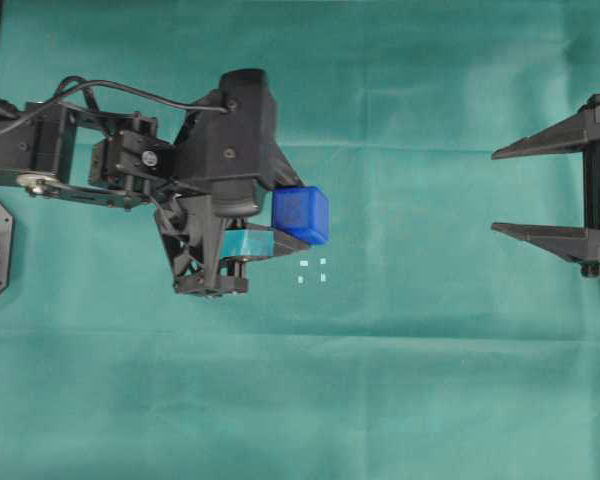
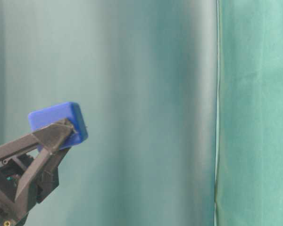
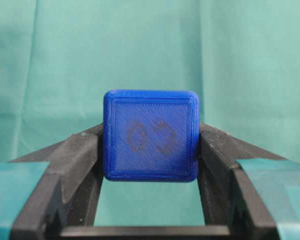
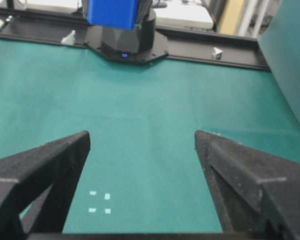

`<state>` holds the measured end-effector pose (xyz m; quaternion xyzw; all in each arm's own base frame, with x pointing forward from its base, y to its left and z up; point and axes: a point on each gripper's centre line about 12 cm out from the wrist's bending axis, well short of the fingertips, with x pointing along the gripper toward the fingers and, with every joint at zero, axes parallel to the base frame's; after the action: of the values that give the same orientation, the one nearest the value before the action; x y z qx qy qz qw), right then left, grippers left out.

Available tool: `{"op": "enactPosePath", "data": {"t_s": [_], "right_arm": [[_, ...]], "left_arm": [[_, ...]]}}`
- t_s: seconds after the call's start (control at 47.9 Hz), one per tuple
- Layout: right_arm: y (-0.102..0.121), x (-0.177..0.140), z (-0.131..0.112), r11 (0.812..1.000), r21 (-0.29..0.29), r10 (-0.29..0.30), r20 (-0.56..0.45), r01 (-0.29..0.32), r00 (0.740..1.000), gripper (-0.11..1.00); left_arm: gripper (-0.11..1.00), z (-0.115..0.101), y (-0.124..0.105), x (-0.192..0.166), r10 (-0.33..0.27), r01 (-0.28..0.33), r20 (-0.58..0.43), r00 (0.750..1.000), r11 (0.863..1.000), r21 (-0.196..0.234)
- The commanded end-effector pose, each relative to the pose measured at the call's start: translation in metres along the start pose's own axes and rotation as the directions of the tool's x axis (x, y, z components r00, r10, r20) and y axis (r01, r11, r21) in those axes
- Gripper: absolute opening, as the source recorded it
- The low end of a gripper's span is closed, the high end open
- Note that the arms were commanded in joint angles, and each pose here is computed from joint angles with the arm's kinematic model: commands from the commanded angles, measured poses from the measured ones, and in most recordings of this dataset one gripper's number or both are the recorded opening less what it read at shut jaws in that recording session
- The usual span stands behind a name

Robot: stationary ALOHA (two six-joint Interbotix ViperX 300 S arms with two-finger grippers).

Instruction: Handover the blue block to the right arm after grasping it with the left arm, then place it in the designated position.

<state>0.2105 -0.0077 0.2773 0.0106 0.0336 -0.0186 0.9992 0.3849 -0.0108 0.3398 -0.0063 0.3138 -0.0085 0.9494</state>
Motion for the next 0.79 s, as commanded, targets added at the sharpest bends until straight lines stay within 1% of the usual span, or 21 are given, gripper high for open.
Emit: {"op": "enactPosePath", "data": {"t_s": [0.0,0.125,0.272,0.501,0.773], "right_arm": [[0.000,0.002,0.009,1.000,-0.001,-0.001,0.023,0.001,1.000,0.94],[0.000,0.002,0.009,1.000,-0.001,-0.002,0.023,0.002,1.000,0.94],[0.000,0.002,0.009,1.000,-0.001,-0.001,0.023,0.001,1.000,0.94],[0.000,0.002,0.010,1.000,-0.004,-0.002,0.028,0.002,1.000,0.94],[0.000,0.002,0.011,1.000,-0.004,-0.002,0.029,0.002,1.000,0.94]], "left_arm": [[0.47,0.011,-0.001,-0.018,-0.002,0.002,0.084,0.996,1.000,0.003],[0.47,0.007,-0.001,-0.024,-0.006,0.005,0.147,0.989,1.000,0.005],[0.47,0.001,0.000,-0.032,-0.007,0.006,0.231,0.973,1.000,0.007],[0.46,-0.010,0.000,-0.043,-0.012,0.008,0.353,0.936,1.000,0.011],[0.47,-0.021,0.000,-0.045,-0.016,0.011,0.456,0.890,1.000,0.013]]}}
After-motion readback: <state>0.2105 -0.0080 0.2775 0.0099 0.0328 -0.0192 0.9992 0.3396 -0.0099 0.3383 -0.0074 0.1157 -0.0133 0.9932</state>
